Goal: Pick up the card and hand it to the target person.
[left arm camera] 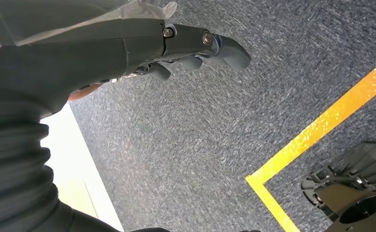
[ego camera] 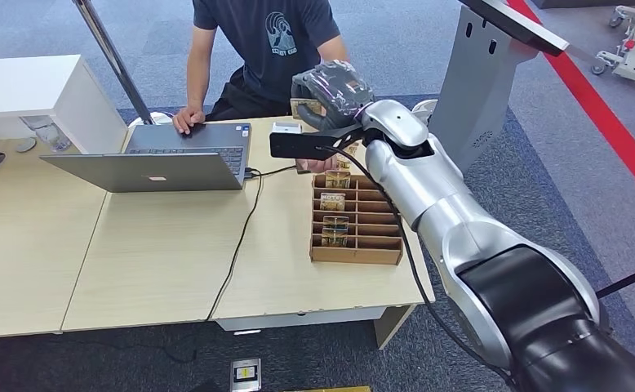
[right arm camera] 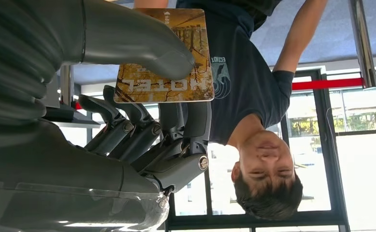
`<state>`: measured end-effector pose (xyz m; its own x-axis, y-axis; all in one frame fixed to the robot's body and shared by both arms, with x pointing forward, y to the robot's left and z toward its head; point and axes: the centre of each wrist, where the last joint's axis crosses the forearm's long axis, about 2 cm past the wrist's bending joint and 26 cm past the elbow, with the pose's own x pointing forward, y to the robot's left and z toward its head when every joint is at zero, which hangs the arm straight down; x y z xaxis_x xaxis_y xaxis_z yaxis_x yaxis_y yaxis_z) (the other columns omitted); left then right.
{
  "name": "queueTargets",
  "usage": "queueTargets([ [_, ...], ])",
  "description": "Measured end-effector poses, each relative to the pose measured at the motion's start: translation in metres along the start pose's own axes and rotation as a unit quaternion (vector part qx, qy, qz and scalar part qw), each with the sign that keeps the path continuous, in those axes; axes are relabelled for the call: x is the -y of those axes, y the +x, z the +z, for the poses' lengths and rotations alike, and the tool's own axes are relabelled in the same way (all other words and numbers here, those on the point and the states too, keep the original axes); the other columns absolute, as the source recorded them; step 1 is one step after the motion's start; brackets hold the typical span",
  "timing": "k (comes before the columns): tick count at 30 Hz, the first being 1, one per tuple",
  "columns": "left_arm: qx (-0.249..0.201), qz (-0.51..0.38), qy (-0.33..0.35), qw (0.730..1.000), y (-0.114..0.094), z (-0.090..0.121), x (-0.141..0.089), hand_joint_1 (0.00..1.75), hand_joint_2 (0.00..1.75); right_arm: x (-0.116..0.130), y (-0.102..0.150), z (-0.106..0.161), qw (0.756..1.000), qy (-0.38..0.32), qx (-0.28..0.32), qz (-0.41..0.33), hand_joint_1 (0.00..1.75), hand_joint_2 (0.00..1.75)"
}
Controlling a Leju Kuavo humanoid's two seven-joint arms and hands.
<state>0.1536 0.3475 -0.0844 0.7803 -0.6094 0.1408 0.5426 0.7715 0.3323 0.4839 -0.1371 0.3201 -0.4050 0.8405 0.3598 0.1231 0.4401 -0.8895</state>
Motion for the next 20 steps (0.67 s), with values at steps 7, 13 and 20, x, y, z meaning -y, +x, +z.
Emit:
queueTargets([
  [7,0.003,-0.004,0.002,1.000,0.002,0.000,-0.002,0.00,1.75,0.003,-0.002,-0.001,1.000,-0.005,-0.005,0.001,1.75,1.75],
  [13,0.008,-0.010,0.006,1.000,0.007,0.000,-0.005,0.00,1.75,0.008,-0.007,-0.002,1.000,-0.011,-0.013,0.005,1.31,1.75],
  [20,0.010,-0.013,0.006,1.000,0.010,0.000,-0.006,0.00,1.75,0.009,-0.014,-0.001,1.000,-0.012,-0.022,0.012,0.00,1.75],
])
